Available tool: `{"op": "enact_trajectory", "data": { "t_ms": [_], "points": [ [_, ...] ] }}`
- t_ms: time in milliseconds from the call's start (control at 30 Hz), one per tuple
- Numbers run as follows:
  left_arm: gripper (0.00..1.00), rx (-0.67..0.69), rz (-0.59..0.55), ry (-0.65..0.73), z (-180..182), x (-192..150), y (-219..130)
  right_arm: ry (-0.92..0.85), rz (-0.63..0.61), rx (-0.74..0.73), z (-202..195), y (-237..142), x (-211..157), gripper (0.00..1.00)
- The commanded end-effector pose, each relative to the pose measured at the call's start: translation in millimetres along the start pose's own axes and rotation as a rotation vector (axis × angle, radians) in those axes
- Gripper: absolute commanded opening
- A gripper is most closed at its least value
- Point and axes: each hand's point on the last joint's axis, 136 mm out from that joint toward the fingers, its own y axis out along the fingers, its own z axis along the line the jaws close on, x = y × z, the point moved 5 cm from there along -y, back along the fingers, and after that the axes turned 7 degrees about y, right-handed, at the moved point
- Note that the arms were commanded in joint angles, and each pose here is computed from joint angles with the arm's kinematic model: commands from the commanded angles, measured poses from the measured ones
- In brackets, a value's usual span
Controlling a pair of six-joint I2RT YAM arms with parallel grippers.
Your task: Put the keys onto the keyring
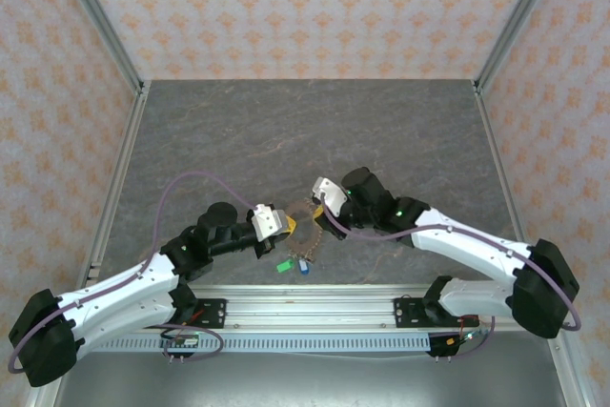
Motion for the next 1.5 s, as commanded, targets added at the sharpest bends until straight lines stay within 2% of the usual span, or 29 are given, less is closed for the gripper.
{"op": "enact_trajectory", "data": {
  "t_ms": [0, 133, 233, 300, 333, 400, 467, 600, 800, 967, 1167, 1300, 1467],
  "points": [
    [0.0, 0.005, -0.057, 0.0, 2, 12, -1, -0.016, -0.073, 0.023, 4, -5, 10, 0.0],
    [0.0, 0.008, -0.048, -0.003, 2, 10, 0, 0.001, -0.06, -0.002, 0, -2, 5, 0.0],
    [0.0, 0.019, -0.025, -0.007, 3, 6, 0, 0.041, -0.057, -0.083, -10, -1, 1, 0.04],
    [0.0, 0.033, -0.015, -0.012, 4, 3, 0, 0.099, -0.051, -0.145, -19, 1, -4, 0.1],
    [0.0, 0.056, -0.008, -0.023, 6, 0, 0, 0.139, -0.055, -0.181, -25, 3, -7, 0.16],
    [0.0, 0.093, 0.003, -0.052, 9, -5, 0, 0.246, -0.037, -0.215, -36, 7, -16, 0.2],
    [0.05, 0.138, 0.004, -0.107, 13, -10, 0, 0.403, -0.004, -0.218, -46, 11, -27, 0.27],
    [0.12, 0.165, 0.022, -0.245, 13, -22, 2, 0.658, 0.066, -0.258, -66, 20, -50, 0.3],
    [0.14, 0.212, 0.118, -0.428, 16, -43, 9, 0.904, 0.119, -0.256, -80, 37, -73, 0.34],
    [0.17, 0.257, 0.192, -0.551, 21, -54, 19, 0.969, 0.201, -0.224, -81, 57, -85, 0.35],
    [0.16, 0.226, 0.274, -0.658, 20, -63, 41, 1.017, 0.275, -0.168, -77, 73, -91, 0.35],
    [0.08, 0.204, 0.335, -0.703, 19, -74, 58, 1.024, 0.285, -0.099, -71, 77, -90, 0.34],
    [0.02, 0.215, 0.408, -0.756, 16, -94, 72, 1.018, 0.267, -0.074, -67, 76, -91, 0.33]
  ]
}}
